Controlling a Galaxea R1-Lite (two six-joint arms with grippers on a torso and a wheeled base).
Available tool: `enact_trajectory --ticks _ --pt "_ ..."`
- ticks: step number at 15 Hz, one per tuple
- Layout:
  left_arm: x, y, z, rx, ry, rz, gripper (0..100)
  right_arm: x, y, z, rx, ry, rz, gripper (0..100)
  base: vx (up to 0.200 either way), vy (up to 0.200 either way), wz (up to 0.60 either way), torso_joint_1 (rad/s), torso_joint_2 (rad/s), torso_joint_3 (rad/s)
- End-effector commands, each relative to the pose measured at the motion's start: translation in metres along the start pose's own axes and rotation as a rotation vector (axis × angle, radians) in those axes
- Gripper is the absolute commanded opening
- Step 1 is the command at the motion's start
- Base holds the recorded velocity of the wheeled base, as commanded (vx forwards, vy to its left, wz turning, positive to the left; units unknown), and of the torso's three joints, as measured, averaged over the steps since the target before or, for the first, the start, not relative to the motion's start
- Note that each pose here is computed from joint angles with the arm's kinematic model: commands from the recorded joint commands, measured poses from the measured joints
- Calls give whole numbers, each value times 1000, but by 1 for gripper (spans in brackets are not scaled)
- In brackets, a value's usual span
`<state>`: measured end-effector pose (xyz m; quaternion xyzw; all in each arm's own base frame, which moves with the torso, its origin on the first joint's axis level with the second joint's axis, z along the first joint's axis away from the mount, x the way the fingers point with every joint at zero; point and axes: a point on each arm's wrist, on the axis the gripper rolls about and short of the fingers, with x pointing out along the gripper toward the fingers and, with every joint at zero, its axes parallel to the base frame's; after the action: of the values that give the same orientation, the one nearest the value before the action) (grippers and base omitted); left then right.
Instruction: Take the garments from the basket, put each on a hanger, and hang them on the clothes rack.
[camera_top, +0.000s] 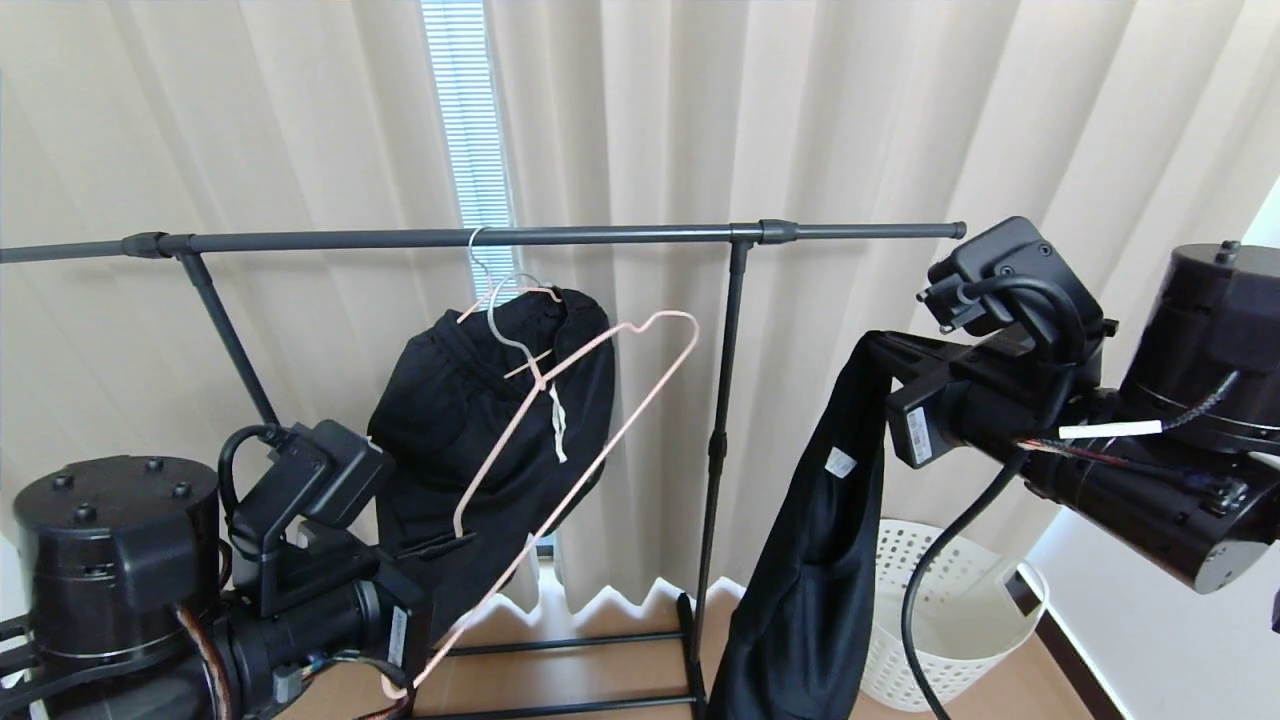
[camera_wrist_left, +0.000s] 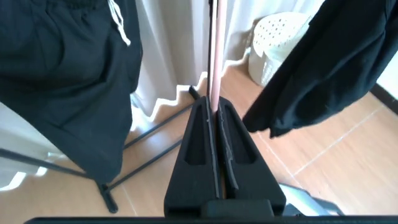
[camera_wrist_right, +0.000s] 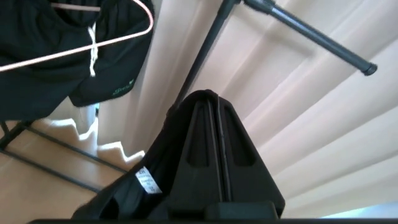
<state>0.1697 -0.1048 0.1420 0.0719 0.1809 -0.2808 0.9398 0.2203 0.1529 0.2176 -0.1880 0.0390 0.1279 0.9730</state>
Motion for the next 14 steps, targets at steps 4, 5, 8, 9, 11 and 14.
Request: enact_trajectory --ticks 4,5,8,9,11,14 --pt "-5 -5 -18 10 50 -97 0 24 -6 -10 -7 63 -83 0 0 0 0 0 0 0" --pt "-5 -6 -20 16 57 -128 0 25 -8 -10 -5 62 -88 0 0 0 0 0 0 0" --pt "-8 -8 -29 53 73 -175 0 33 -18 -12 2 72 -129 0 0 0 0 0 0 0" --pt "-8 -8 -32 58 76 -189 0 35 -19 -10 10 58 -140 0 0 0 0 0 0 0" --pt "-9 -9 -32 57 62 -213 0 43 -18 -13 15 49 -160 0 0 0 0 0 0 0" --pt "-12 -10 -34 57 50 -250 0 48 -17 -15 18 55 -201 0 0 0 0 0 0 0"
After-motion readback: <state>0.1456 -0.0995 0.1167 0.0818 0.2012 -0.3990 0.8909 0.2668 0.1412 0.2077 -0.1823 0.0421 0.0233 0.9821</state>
